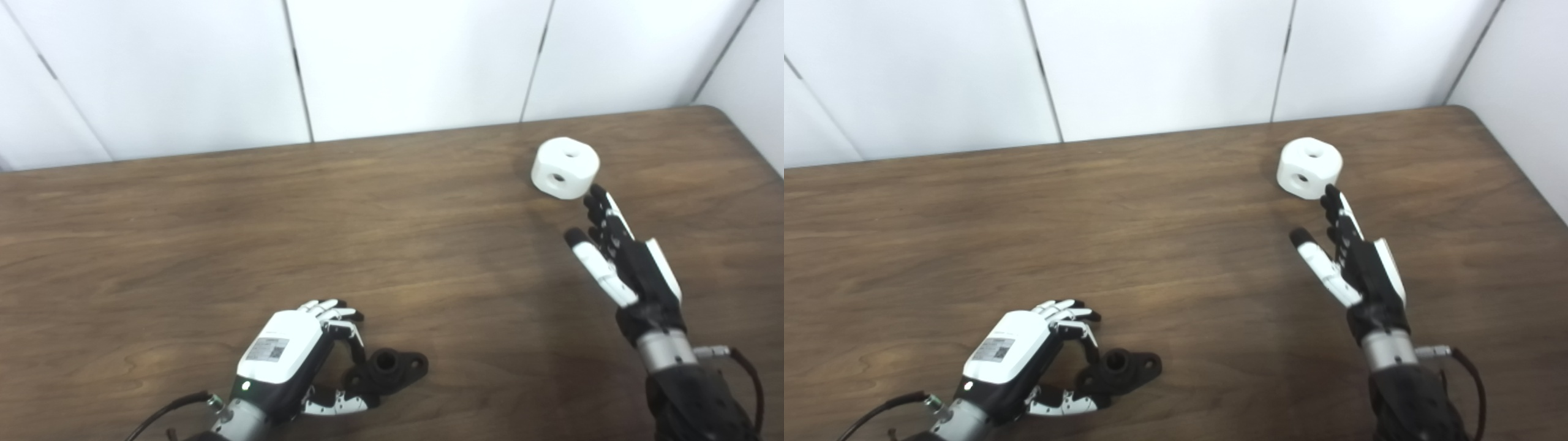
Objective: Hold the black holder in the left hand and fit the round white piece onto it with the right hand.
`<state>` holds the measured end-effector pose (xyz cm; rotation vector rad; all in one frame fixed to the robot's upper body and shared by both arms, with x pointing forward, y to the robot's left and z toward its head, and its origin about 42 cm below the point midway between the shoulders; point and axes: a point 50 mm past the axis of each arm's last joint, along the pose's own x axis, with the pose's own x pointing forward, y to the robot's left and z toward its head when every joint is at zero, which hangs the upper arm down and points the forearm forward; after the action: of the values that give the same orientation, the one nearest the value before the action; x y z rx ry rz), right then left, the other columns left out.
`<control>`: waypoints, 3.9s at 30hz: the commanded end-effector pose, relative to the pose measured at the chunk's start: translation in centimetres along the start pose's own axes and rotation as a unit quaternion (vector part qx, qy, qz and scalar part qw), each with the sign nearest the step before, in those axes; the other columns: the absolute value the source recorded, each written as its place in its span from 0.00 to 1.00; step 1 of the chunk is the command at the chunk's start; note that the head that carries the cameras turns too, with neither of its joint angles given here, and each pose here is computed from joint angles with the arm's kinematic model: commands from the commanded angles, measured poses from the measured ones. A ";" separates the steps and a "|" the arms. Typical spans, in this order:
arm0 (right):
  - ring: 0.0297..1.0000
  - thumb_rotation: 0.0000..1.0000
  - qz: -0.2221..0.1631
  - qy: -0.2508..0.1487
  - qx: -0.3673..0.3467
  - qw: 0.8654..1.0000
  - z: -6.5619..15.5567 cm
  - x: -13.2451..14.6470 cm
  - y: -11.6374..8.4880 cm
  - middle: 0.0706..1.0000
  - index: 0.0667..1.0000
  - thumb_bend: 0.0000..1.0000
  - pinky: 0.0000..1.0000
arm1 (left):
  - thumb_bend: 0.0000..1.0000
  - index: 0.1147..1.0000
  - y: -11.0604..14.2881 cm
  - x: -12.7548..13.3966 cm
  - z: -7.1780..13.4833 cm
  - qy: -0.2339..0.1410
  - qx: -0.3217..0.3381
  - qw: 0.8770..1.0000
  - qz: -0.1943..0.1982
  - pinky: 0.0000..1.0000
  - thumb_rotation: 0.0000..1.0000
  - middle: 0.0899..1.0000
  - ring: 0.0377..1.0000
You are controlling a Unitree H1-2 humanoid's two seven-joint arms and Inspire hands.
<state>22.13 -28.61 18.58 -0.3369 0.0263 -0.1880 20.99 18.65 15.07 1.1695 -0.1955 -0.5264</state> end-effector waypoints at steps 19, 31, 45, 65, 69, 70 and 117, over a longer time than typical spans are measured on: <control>0.95 0.51 -0.073 -0.053 -0.210 0.973 5.1 8.5 -4.5 0.96 0.97 0.73 0.90 | 0.51 0.42 -0.9 -1.3 -3.5 0.024 0.016 0.999 -0.015 0.88 0.06 0.78 0.87; 1.00 0.39 -0.053 -0.036 -0.273 0.960 6.4 14.6 -5.3 0.95 0.94 0.78 0.90 | 0.51 0.42 -0.9 -1.4 -3.7 0.026 0.016 0.999 -0.019 0.87 0.06 0.79 0.87; 1.00 0.29 -0.022 -0.003 -0.352 0.936 7.3 18.9 -4.8 1.00 0.85 0.82 0.90 | 0.51 0.42 -1.0 -1.2 -3.4 0.028 0.013 0.999 -0.020 0.88 0.06 0.79 0.87; 1.00 0.31 -0.019 0.037 -0.368 0.929 6.7 21.3 -5.5 0.96 0.82 0.80 0.97 | 0.51 0.42 -1.1 -1.0 -3.1 0.026 0.009 1.000 -0.015 0.87 0.06 0.79 0.87; 1.00 0.33 -0.018 0.037 -0.363 0.931 6.9 21.5 -5.6 0.94 0.81 0.80 0.95 | 0.51 0.42 -1.1 -0.9 -3.1 0.028 0.007 0.999 -0.013 0.88 0.06 0.79 0.87; 1.00 0.34 -0.019 0.037 -0.362 0.931 7.0 21.6 -5.6 0.94 0.81 0.80 0.94 | 0.51 0.42 -1.1 -0.9 -3.1 0.029 0.007 0.999 -0.013 0.88 0.06 0.79 0.87; 0.97 0.30 0.013 0.033 -0.396 0.918 6.6 22.1 -5.7 0.85 0.70 0.78 0.87 | 0.51 0.42 -0.9 -0.5 -2.7 0.031 0.007 0.999 -0.014 0.88 0.06 0.79 0.87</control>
<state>42.68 -35.50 23.86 -1.1277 0.2691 -0.0972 21.27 20.02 14.30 1.1476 -0.2258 -0.5073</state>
